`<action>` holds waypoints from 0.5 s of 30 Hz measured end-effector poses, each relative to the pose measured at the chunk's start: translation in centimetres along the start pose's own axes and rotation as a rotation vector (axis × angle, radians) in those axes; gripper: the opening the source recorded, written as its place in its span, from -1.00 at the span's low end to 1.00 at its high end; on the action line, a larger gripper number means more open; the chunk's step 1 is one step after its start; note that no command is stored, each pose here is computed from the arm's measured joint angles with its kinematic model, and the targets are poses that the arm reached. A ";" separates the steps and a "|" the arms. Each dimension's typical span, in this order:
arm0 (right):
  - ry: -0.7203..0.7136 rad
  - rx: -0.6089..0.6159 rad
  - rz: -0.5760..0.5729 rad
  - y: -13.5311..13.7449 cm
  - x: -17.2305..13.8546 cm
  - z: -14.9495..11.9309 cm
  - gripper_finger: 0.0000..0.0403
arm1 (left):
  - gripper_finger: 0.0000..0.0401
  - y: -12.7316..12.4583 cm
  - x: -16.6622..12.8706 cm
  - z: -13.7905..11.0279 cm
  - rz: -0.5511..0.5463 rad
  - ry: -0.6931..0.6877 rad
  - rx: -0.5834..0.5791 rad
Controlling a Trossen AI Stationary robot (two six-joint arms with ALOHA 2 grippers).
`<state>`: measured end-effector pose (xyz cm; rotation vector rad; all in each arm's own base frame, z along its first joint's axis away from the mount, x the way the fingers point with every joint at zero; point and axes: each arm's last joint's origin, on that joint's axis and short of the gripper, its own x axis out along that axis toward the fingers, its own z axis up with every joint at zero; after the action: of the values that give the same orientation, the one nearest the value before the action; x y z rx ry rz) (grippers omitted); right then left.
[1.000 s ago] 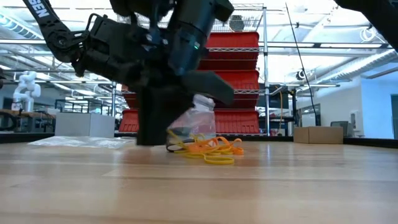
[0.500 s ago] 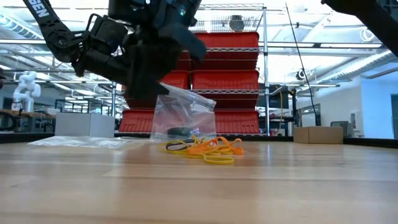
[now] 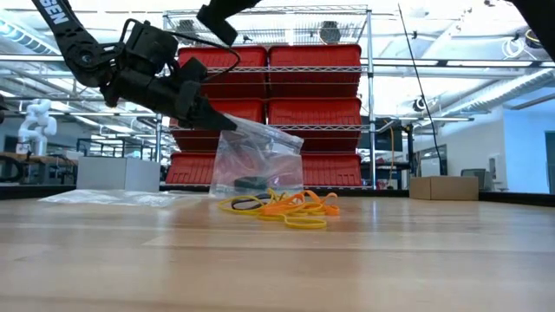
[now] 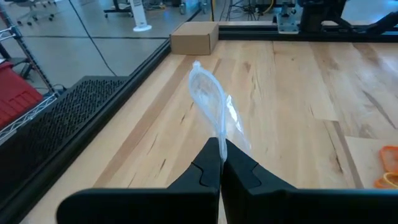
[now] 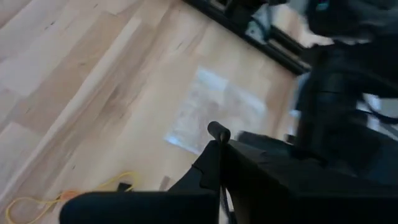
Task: Sort rubber bands
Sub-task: Put the bottom black rubber band into the transparent zip bag
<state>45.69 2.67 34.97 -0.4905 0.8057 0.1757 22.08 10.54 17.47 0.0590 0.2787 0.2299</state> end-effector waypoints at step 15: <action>-0.168 0.100 -0.115 0.3 -2.6 -4.8 -1.00 | -0.99 -0.1 0.0 0.2 -0.024 -0.018 -0.006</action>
<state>40.70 0.75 33.96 -0.4206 0.6175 0.0684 22.16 10.44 17.62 0.0516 0.2602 0.2062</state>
